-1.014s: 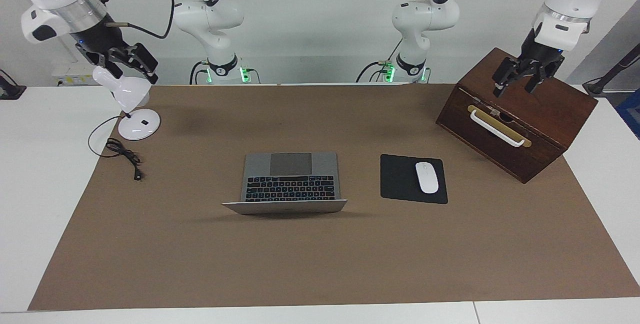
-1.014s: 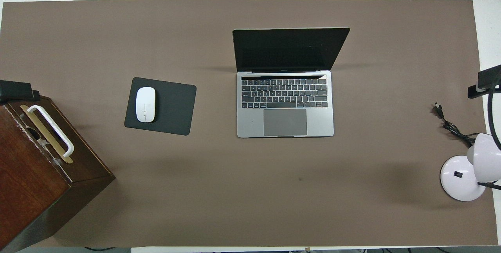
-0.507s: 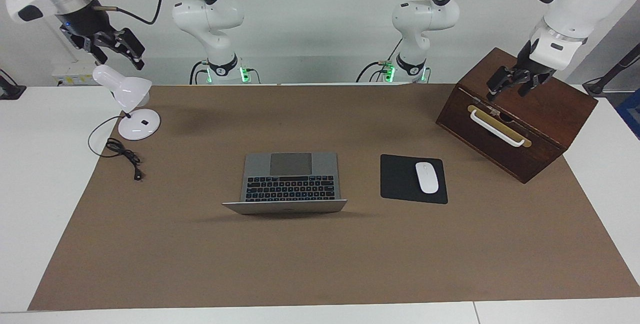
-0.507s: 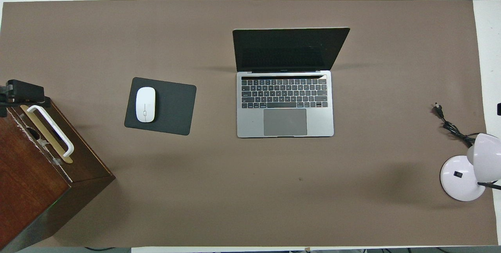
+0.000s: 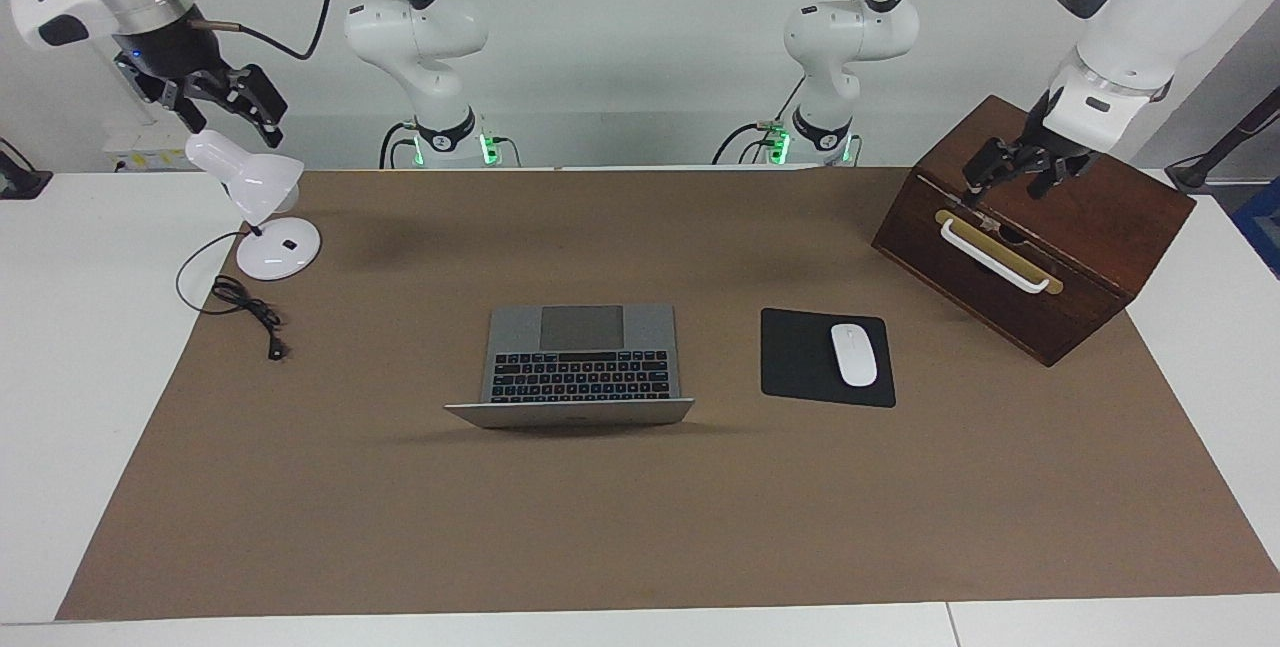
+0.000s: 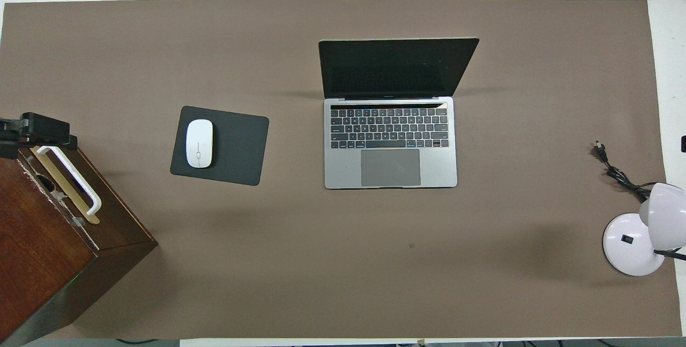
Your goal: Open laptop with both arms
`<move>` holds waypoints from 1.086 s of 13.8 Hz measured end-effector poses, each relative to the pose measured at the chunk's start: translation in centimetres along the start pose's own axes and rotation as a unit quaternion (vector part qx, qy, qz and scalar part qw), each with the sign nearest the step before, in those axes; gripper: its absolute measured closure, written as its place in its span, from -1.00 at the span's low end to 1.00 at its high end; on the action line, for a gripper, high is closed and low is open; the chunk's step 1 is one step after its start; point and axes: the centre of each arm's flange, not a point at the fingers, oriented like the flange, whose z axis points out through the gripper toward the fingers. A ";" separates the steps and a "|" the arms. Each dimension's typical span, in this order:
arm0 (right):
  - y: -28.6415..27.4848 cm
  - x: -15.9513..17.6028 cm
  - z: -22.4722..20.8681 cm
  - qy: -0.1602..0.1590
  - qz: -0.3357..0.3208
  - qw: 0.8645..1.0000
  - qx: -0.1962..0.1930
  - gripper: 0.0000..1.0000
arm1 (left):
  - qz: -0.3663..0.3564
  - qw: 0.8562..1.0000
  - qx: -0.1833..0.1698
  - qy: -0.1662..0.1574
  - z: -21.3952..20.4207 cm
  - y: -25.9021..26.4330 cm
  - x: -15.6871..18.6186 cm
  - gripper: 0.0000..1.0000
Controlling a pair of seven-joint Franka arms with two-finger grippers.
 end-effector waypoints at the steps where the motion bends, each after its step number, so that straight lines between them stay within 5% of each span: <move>1: 0.1 0.1 0.3 0.001 -0.008 1.000 -0.002 -1.00 | 0.004 1.000 0.000 0.003 -0.1 0.0 0.1 -1.00; 5: 0.4 0.1 0.7 0.005 -0.017 1.000 -0.001 -1.00 | 0.015 0.999 -0.001 0.047 -0.7 0.0 1.1 -1.00; 15: -0.2 0.2 1.2 0.024 -0.025 0.999 0.003 -1.00 | 0.019 0.999 0.000 0.049 -0.6 0.1 1.2 -1.00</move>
